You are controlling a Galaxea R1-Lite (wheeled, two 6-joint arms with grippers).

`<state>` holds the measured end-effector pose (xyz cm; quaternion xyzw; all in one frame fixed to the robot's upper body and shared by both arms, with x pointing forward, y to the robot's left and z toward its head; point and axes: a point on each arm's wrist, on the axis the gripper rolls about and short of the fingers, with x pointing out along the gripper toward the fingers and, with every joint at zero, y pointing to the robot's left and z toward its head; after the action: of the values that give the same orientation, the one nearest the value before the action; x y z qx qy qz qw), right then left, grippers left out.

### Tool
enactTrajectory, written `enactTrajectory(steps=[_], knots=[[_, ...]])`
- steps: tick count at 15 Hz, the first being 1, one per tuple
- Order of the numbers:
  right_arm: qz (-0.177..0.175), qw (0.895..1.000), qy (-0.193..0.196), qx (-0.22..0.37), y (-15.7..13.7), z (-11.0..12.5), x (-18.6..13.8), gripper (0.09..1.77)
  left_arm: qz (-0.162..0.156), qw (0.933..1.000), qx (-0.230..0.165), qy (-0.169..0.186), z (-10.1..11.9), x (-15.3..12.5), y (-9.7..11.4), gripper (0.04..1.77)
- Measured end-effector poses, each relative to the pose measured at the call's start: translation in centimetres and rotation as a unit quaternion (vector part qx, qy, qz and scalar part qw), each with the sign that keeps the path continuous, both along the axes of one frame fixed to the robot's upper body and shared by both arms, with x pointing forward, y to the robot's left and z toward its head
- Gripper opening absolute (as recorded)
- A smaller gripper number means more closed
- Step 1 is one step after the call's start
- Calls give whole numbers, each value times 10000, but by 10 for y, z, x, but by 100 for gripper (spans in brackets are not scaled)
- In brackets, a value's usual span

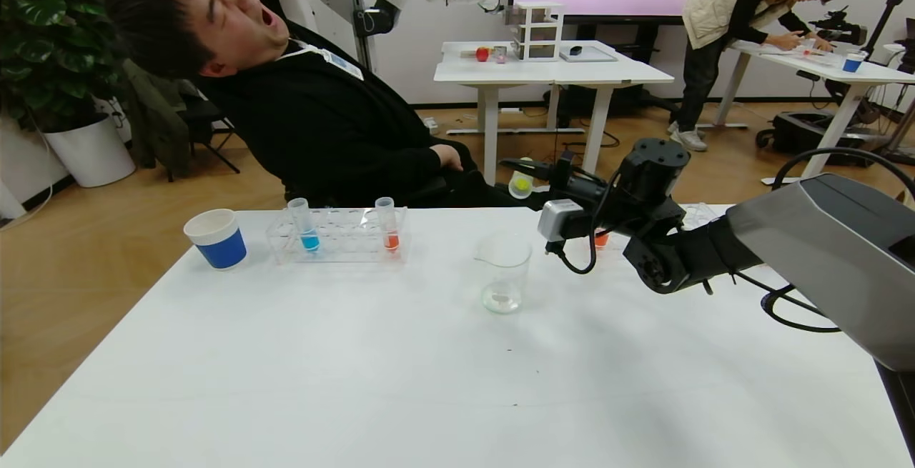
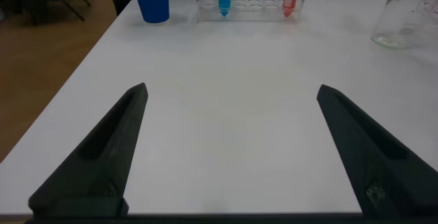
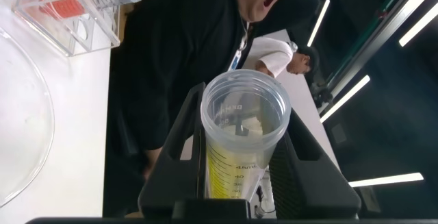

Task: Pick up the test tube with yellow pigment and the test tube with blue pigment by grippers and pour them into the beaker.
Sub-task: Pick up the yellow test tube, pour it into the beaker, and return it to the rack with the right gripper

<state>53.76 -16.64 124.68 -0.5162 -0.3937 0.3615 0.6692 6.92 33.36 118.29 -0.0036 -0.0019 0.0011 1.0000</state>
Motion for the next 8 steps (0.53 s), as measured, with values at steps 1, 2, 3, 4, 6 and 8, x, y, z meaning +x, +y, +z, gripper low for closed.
enactTrajectory(steps=[1, 2, 3, 4, 6, 8], knots=[[-22, 10000, -60, -36, 0, -1, 1, 53, 0, 10000, 0, 2, 0, 0, 0, 172], [-53, 9999, -135, -58, -1, -1, 2, 53, 0, 10000, 0, 0, 0, 0, 0, 172], [-85, 9996, -255, -77, -1, 0, 4, 53, 0, 10000, 0, 2, 0, 0, 0, 172], [-118, 9993, -356, -89, -1, 2, 5, 53, 2, 10000, 1, 0, 0, 0, 0, 172], [-188, 9984, -520, -118, 0, 4, 8, 53, 0, 10000, 1, 2, 0, 0, 0, 172], [-258, 9980, -559, -125, -1, 3, 11, 53, 0, 10000, 0, 2, 0, 0, 0, 172]])
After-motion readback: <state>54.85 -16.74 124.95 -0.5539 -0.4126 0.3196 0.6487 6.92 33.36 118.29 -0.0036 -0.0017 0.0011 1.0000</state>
